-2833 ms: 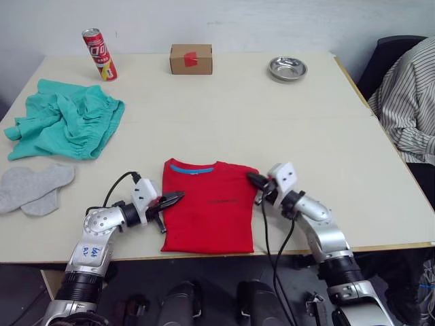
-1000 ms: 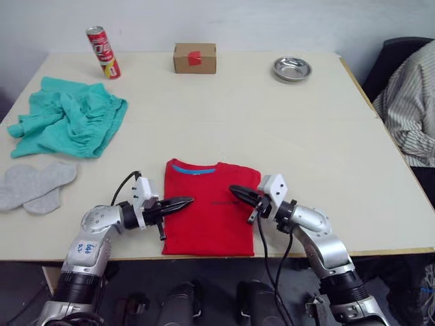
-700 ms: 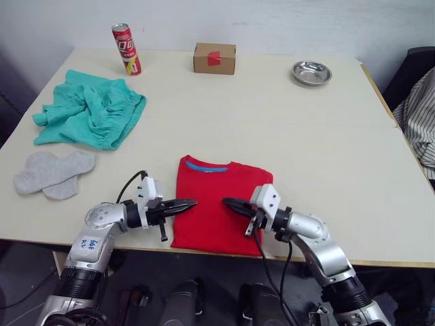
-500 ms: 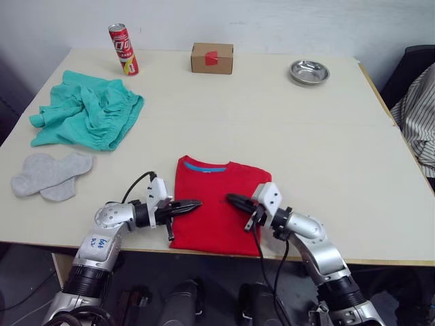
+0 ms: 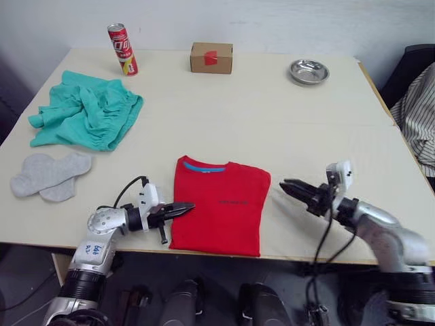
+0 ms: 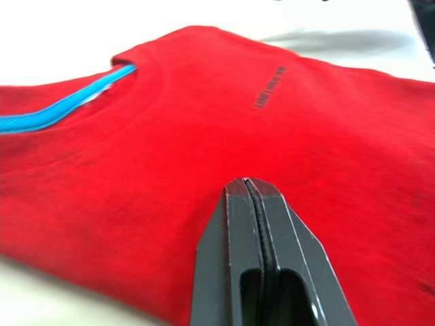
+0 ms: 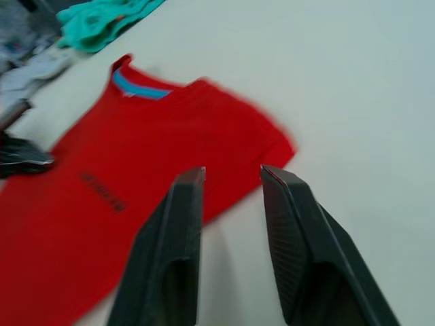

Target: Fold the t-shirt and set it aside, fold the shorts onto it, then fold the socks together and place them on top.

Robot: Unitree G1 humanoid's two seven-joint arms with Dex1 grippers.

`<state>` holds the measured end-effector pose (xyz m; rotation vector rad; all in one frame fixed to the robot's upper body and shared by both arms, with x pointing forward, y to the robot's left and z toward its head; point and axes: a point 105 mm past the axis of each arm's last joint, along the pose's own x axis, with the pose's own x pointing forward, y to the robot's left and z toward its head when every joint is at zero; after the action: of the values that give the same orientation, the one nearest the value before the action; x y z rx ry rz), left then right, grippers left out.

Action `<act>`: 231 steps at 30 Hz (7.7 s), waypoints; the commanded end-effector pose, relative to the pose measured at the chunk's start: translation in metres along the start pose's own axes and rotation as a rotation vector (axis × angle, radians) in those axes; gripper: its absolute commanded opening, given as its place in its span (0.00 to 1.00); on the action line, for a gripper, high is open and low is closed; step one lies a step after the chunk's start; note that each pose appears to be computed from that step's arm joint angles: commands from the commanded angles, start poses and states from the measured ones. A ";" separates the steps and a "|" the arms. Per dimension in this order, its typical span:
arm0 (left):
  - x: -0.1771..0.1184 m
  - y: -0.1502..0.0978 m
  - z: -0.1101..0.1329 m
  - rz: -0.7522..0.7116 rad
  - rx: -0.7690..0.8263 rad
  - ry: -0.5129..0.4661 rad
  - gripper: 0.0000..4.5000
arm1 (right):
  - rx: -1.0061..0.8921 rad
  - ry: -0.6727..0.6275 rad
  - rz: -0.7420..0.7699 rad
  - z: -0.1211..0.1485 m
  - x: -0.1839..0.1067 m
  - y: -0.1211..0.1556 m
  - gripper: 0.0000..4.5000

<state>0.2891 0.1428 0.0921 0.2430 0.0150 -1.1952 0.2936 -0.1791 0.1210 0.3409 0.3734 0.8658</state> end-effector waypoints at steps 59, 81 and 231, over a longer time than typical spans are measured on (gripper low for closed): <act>-0.041 -0.011 0.067 -0.072 -0.025 -0.121 0.99 | 0.304 0.005 -0.782 0.036 -0.187 -0.130 0.00; -0.177 0.031 0.007 0.700 -0.010 0.059 1.00 | -0.887 0.014 -0.400 0.117 -0.117 -0.026 0.99; -0.112 -0.022 0.022 0.050 -0.151 0.333 0.01 | -1.243 -0.051 0.061 0.017 0.074 0.026 0.00</act>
<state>0.2197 0.2331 0.1105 0.2380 0.4747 -1.1517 0.3289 -0.1074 0.1223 -0.7924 -0.2014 0.9846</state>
